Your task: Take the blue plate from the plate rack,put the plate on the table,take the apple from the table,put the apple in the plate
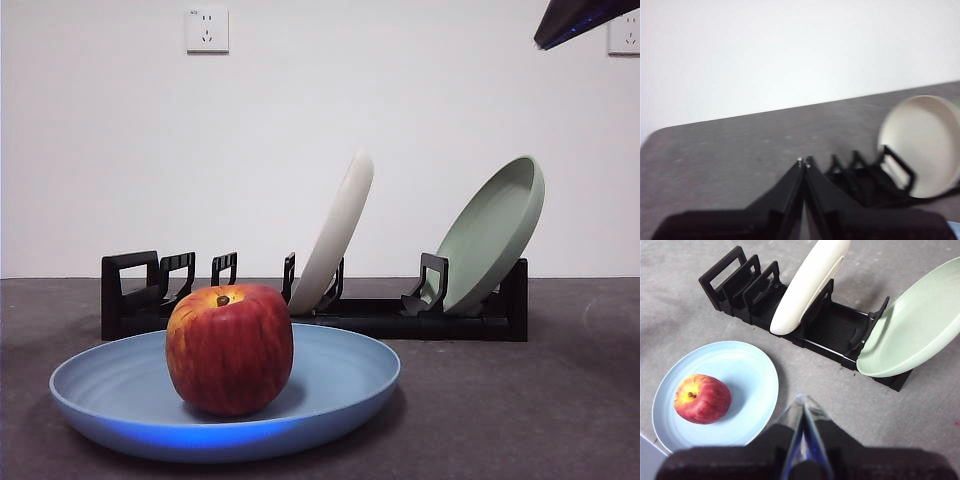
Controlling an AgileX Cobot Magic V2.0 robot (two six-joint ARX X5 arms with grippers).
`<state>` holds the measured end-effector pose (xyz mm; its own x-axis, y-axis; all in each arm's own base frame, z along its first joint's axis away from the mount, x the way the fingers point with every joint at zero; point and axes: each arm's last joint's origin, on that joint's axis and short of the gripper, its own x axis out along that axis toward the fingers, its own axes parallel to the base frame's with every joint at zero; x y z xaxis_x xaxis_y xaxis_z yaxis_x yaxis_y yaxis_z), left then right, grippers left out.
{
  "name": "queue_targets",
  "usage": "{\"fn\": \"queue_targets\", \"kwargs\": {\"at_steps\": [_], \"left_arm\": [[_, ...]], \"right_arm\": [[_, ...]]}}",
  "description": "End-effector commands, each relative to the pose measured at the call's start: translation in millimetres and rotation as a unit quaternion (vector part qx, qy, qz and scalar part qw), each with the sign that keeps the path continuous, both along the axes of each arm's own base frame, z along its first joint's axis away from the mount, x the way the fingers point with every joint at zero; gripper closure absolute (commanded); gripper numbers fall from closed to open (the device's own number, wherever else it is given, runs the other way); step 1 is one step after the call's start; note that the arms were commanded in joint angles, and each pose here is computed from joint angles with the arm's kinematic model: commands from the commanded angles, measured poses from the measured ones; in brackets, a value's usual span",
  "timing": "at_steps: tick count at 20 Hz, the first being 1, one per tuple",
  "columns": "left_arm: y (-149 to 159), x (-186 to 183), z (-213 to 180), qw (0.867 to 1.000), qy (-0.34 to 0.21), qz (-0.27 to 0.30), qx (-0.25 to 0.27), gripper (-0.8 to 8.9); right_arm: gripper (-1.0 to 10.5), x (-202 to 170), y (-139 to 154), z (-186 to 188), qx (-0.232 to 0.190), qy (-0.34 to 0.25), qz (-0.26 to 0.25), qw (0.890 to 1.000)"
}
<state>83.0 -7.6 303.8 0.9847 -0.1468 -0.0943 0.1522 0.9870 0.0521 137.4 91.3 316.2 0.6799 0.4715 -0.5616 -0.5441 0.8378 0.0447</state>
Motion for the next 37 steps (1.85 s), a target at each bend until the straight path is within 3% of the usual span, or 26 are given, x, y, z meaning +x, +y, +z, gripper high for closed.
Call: {"fn": "queue_targets", "kwargs": {"at_steps": [1,7,15,19,37], "left_arm": [[4,3,-28,1.000,-0.017,0.024,0.005,8.16],[9,12,-94,0.998,-0.033,0.053,0.005,8.16],[13,14,-147,0.993,0.003,0.114,-0.035,8.16],[13,13,-157,0.992,0.046,0.116,-0.032,8.16],[13,13,-157,0.992,0.045,0.113,-0.036,8.16]], "right_arm": [[9.5,0,0,-1,0.004,0.001,-0.002,1.000],[9.5,0,0,-1,0.004,0.001,-0.002,1.000],[9.5,0,0,-1,0.004,0.001,-0.002,1.000],[9.5,0,0,-1,0.004,0.001,-0.002,1.000],[9.5,0,0,-1,0.004,0.001,-0.002,1.000]]}}
